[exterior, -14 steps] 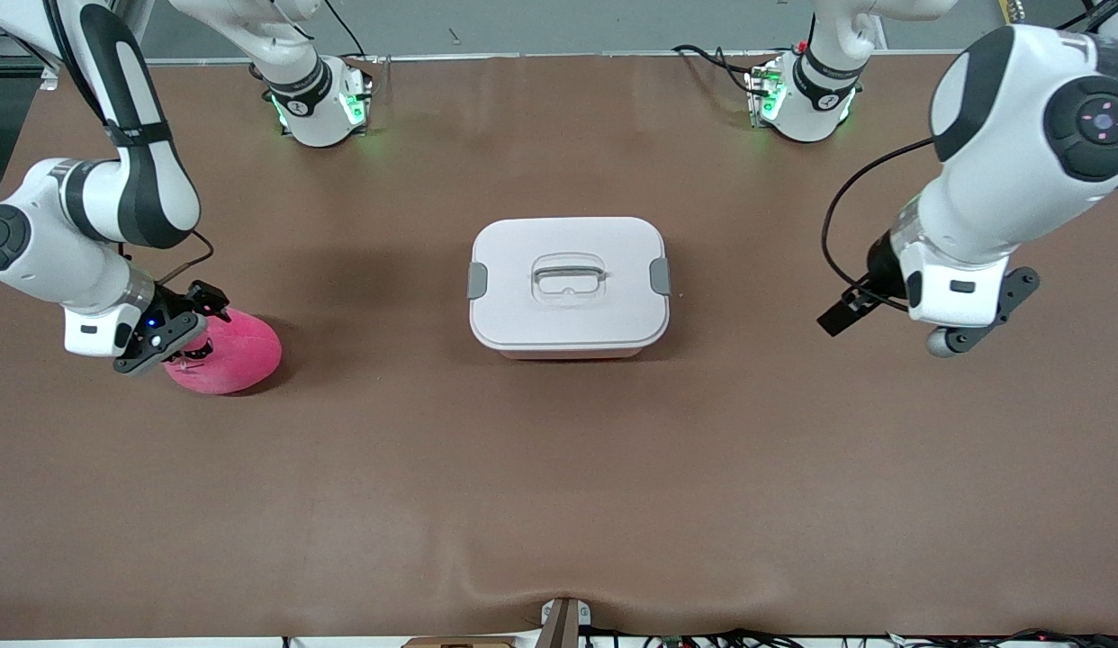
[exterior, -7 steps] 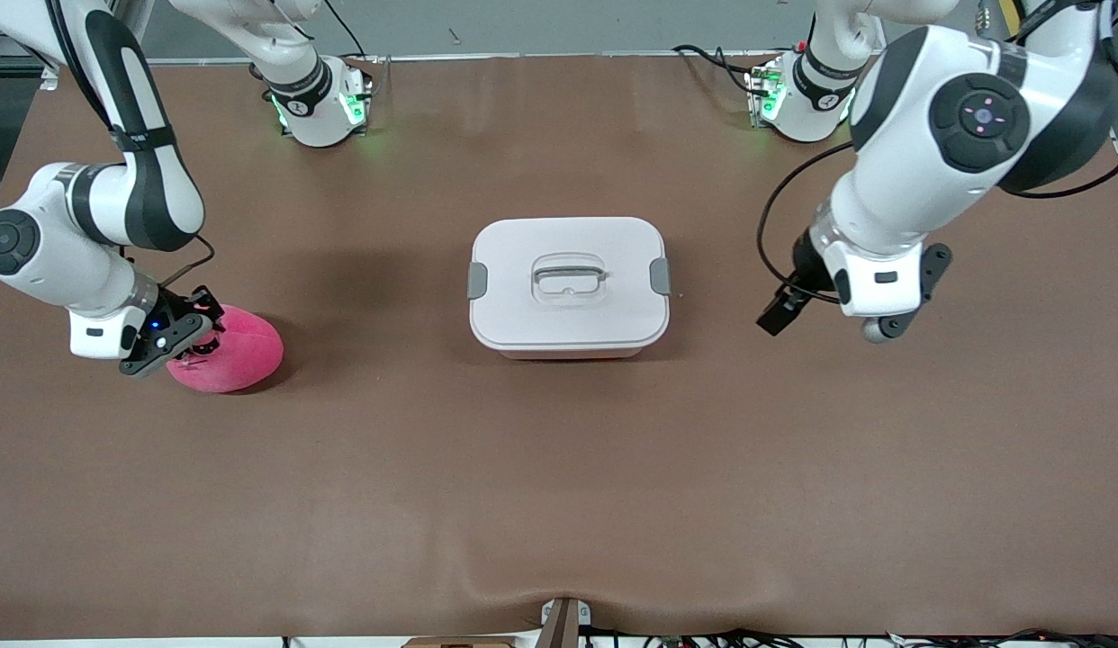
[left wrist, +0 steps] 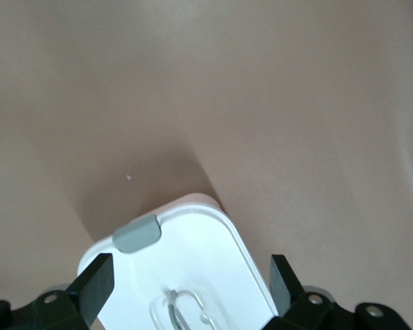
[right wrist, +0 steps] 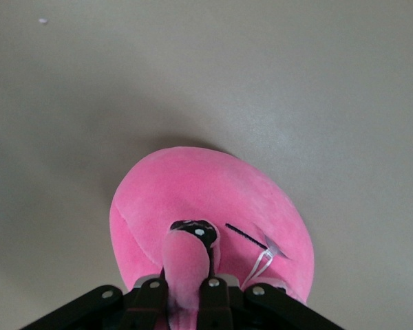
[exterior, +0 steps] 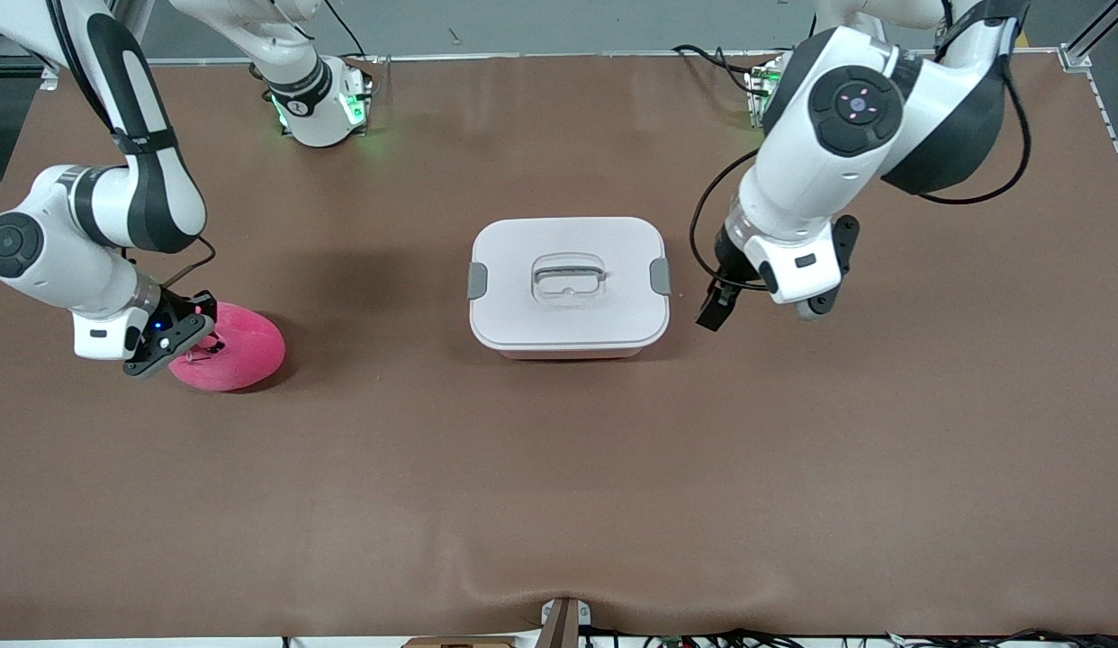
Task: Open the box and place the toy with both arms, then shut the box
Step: 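Grasp the plush with the right gripper while the left gripper grips the lid handle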
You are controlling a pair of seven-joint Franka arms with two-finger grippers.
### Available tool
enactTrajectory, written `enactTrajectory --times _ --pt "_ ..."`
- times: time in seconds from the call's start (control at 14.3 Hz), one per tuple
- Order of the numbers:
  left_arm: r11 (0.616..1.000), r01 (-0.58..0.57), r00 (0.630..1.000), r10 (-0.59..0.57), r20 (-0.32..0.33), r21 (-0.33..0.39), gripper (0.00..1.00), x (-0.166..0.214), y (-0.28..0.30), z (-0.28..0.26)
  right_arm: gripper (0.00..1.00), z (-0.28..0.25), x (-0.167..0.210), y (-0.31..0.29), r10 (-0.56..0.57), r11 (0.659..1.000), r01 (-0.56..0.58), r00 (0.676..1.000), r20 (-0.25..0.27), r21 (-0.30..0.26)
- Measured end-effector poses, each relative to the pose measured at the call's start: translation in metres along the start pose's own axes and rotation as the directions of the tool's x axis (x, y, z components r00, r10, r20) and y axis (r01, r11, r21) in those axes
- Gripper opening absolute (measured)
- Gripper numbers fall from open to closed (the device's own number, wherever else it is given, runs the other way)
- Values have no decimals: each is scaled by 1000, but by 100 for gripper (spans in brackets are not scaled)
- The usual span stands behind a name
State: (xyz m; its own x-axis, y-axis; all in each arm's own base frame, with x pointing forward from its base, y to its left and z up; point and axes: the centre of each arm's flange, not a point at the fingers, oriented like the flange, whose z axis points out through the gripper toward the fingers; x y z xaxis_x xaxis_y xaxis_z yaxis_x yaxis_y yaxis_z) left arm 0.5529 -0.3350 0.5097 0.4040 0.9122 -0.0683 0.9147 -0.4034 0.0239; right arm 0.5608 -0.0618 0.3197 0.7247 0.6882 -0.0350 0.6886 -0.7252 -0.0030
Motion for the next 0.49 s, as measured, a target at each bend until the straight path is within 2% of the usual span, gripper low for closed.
enactTrajectory --times 0.21,0.49 --pt "995 100 995 -100 2 -5 100 -30 2 14 15 -10 5 5 -123 992 123 992 -13 -21" --pt "979 202 979 -202 -6 17 100 -68 1 40 13 -35 16 15 -289 955 287 957 -13 -76"
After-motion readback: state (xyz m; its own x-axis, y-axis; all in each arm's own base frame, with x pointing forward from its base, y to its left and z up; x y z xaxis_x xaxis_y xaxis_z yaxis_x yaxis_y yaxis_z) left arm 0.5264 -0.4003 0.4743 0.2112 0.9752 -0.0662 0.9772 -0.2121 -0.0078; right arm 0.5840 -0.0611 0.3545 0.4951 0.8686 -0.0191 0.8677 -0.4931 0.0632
